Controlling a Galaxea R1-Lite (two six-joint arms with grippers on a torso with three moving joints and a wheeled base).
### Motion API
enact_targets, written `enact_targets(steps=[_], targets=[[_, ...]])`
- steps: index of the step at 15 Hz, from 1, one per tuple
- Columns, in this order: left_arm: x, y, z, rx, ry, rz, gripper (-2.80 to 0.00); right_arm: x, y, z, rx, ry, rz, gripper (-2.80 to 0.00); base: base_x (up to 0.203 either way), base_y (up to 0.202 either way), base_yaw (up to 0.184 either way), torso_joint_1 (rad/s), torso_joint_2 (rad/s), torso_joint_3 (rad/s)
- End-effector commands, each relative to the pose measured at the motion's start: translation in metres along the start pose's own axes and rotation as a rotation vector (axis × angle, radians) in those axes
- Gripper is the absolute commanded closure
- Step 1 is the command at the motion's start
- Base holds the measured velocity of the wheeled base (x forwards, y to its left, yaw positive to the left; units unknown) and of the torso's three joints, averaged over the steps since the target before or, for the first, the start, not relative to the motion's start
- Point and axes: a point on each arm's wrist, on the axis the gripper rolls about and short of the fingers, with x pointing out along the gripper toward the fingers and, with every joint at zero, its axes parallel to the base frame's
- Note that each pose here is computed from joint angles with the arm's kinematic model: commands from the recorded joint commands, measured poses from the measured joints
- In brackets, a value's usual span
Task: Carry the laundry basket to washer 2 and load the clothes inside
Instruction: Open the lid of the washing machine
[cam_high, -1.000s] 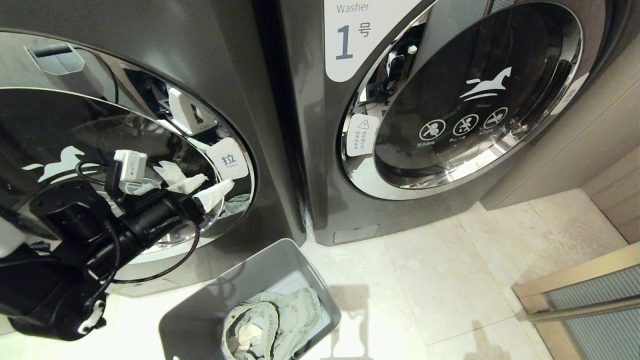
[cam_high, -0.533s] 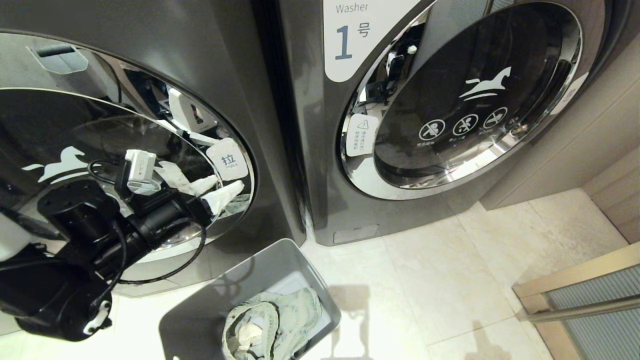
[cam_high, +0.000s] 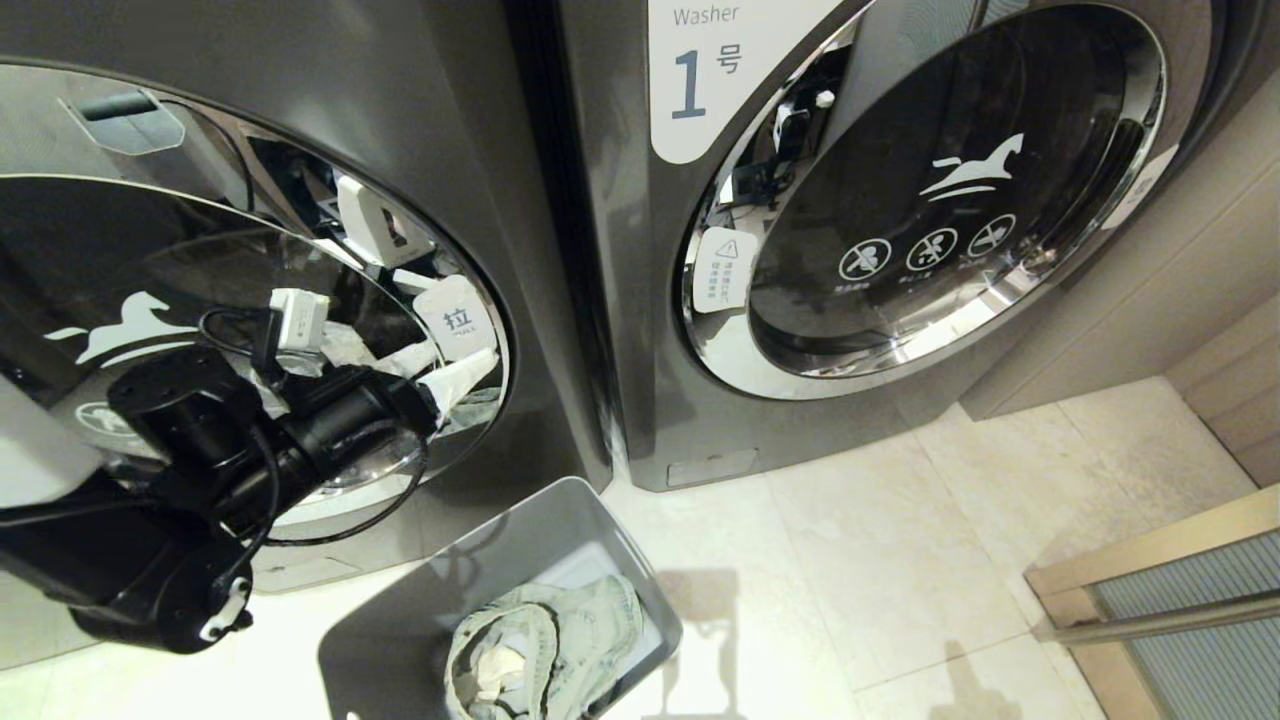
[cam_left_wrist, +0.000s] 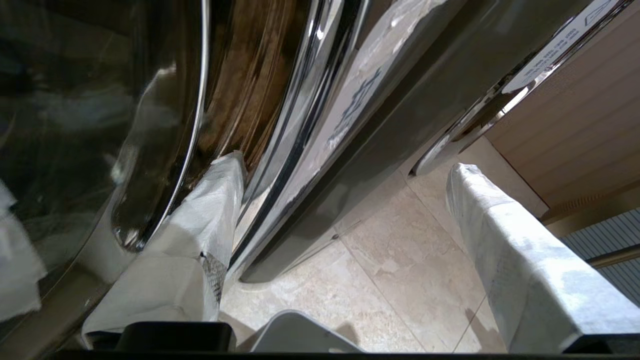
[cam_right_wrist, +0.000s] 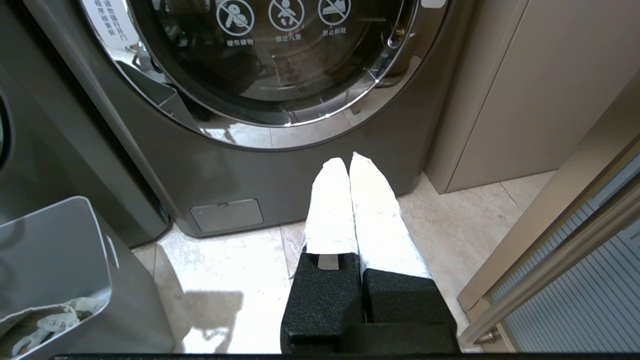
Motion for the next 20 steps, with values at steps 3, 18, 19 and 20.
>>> enact_targets(steps=[3, 18, 19, 20], targets=[[0.012, 0.008, -0.006, 0.004, -0.007, -0.005, -2.8, 0.001, 0.0, -0.011, 0.0, 0.039, -0.001, 0.0, 0.0, 0.0, 0.0, 0.0, 0.0, 0.0], [0.024, 0.009, -0.012, -0.004, -0.008, -0.027, 0.0, 0.001, 0.0, -0.011, 0.0, 0.039, -0.001, 0.0, 0.0, 0.0, 0.0, 0.0, 0.0, 0.0], [0.024, 0.008, -0.012, -0.007, -0.007, -0.028, 0.0, 0.001, 0.0, -0.011, 0.0, 0.039, 0.0, 0.0, 0.0, 0.0, 0.0, 0.0, 0.0, 0.0], [0.024, 0.006, -0.012, -0.01, -0.008, -0.034, 0.0, 0.001, 0.0, -0.011, 0.0, 0.039, -0.001, 0.0, 0.0, 0.0, 0.0, 0.0, 0.0, 0.0]])
